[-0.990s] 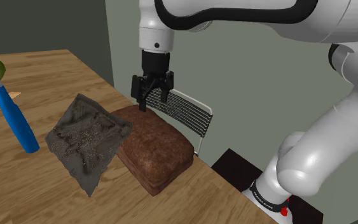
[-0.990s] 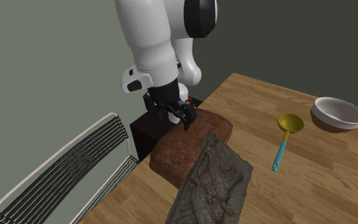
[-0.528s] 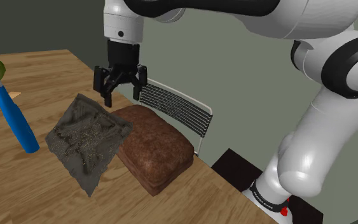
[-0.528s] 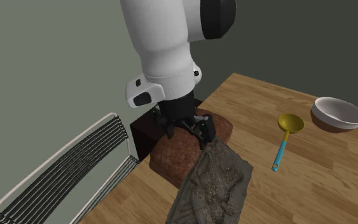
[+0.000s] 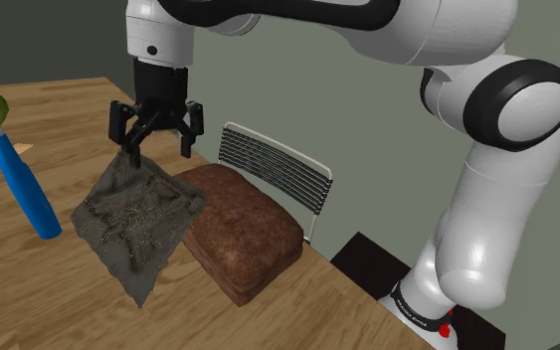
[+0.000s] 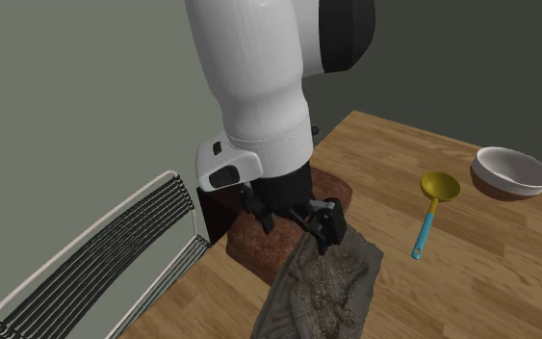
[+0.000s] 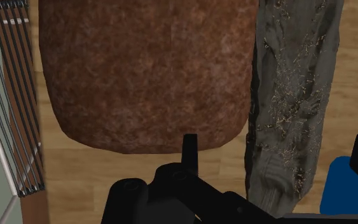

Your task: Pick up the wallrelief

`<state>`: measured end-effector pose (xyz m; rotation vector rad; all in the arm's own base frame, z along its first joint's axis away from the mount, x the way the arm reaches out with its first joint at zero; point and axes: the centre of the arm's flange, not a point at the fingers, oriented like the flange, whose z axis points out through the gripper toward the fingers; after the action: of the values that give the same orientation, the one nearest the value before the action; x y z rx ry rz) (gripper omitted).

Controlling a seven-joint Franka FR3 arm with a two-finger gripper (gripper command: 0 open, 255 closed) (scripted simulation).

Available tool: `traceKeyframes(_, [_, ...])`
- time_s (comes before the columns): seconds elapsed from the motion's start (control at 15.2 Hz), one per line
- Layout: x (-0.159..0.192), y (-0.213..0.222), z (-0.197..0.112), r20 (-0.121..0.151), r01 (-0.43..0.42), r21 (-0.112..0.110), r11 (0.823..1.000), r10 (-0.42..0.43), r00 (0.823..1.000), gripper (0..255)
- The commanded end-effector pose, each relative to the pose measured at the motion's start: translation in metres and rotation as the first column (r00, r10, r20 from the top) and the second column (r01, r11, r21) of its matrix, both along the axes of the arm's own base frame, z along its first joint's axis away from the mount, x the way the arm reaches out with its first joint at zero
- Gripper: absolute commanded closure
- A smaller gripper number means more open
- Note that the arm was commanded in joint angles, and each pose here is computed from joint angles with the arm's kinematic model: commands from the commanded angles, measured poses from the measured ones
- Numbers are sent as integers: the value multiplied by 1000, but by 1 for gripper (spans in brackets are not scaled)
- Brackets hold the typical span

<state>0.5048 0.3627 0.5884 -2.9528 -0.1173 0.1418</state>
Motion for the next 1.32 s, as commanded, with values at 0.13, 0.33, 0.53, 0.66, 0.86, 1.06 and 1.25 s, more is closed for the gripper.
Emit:
traceKeyframes(0.13, [1, 1, -24, 1, 0, 1, 1000, 0, 1000, 0])
traceKeyframes(0.33, [1, 1, -23, 0, 0, 1, 1000, 0, 1000, 255])
traceKeyframes(0.53, [1, 1, -23, 0, 0, 1, 1000, 0, 1000, 255])
traceKeyframes(0.66, [1, 1, -23, 0, 0, 1, 1000, 0, 1000, 255])
traceKeyframes(0.86, [1, 1, -23, 0, 0, 1, 1000, 0, 1000, 255])
traceKeyframes(1.06, [1, 1, -13, 1, 0, 1, 1000, 0, 1000, 255])
traceKeyframes(1.25, [1, 1, 3, 1, 0, 1, 1000, 0, 1000, 255])
